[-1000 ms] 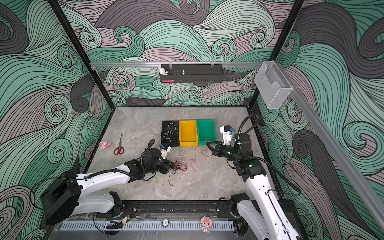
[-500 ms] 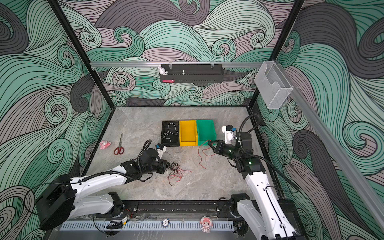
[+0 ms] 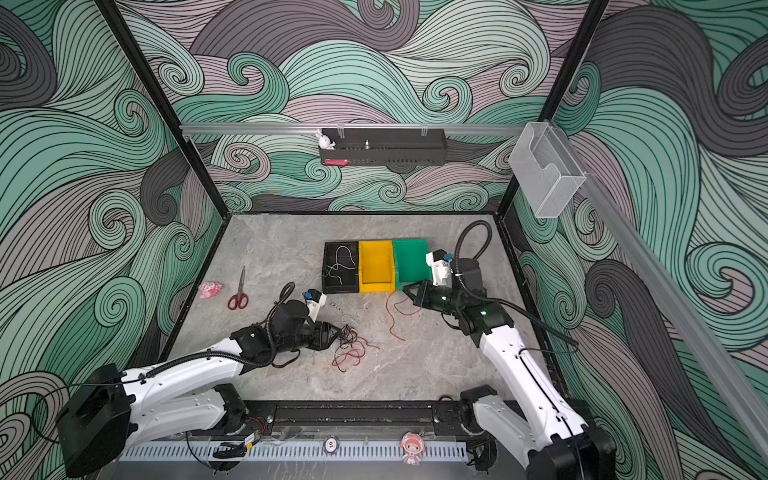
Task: Untangle the cables
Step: 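Pull the red wire with the right gripper away from the tangle held by the left, then carry the red wire over the yellow bin with the right gripper and release it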
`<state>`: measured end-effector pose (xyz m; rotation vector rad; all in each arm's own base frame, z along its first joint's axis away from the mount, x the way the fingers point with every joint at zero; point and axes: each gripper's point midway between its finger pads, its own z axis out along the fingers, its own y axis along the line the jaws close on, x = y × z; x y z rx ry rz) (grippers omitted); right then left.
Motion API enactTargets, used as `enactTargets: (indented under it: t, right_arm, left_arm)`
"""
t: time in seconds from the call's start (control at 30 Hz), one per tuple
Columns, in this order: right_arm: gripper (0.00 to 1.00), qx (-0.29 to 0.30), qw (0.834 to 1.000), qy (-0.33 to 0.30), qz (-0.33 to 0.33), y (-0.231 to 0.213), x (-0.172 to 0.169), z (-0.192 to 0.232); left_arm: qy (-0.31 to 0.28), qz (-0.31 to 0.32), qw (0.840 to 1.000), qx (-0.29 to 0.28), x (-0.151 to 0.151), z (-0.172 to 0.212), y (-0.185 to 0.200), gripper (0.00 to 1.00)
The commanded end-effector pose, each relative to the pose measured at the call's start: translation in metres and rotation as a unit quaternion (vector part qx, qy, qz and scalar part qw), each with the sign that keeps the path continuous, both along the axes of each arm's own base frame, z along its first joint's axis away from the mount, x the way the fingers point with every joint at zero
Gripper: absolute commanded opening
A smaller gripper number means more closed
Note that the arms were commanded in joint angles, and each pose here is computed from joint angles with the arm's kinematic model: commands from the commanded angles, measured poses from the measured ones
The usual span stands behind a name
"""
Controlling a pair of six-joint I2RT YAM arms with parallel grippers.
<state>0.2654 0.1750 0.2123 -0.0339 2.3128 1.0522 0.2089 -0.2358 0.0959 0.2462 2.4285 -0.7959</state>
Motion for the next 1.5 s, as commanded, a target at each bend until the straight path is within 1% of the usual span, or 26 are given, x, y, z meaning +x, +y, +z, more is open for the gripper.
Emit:
enactTargets:
  t: [0.0,0.23,0.47,0.57,0.67,0.83,0.93,1.1,1.2,1.33,1.47]
  right_arm:
    - [0.02,-0.069,0.997,-0.026,-0.006,-0.001,0.012,-0.002]
    - [0.02,-0.132,0.990,-0.037,0.016,0.022,0.039,-0.006]
    - [0.02,-0.194,0.980,-0.048,0.012,0.029,0.086,-0.010]
    - [0.02,-0.204,0.978,-0.047,0.019,0.038,0.107,-0.012]
    - [0.02,-0.217,0.975,-0.044,0.014,0.044,0.130,-0.023]
    - [0.02,-0.231,0.972,-0.039,0.028,0.061,0.163,-0.037]
    - [0.02,-0.258,0.965,-0.039,0.026,0.064,0.183,-0.050]
    - [0.02,-0.319,0.946,-0.049,0.027,0.070,0.204,-0.069]
    - [0.03,-0.316,0.947,-0.038,0.032,0.079,0.210,-0.085]
    - [0.03,-0.273,0.960,-0.017,0.054,0.105,0.209,-0.097]
    - [0.04,-0.242,0.968,-0.007,0.065,0.127,0.208,-0.103]
  left_arm:
    - [0.010,0.013,1.000,-0.003,-0.004,-0.001,0.008,0.51]
    - [0.016,0.023,1.000,-0.008,-0.015,-0.007,0.020,0.52]
    - [0.025,0.029,0.999,-0.016,-0.021,-0.016,0.025,0.52]
    - [0.026,0.030,0.999,-0.018,-0.023,-0.017,0.026,0.52]
    - [0.026,0.032,0.999,-0.023,-0.023,-0.016,0.025,0.52]
    - [0.028,0.029,0.999,-0.028,-0.023,-0.015,0.022,0.52]
    - [0.031,0.029,0.999,-0.026,-0.022,-0.016,0.021,0.52]
    - [0.032,0.039,0.998,-0.024,-0.019,-0.017,0.022,0.52]
    - [0.030,0.047,0.998,-0.022,-0.017,-0.017,0.024,0.52]
    - [0.033,0.056,0.998,-0.019,-0.017,-0.017,0.026,0.52]
    - [0.034,0.063,0.997,-0.016,-0.017,-0.018,0.030,0.52]
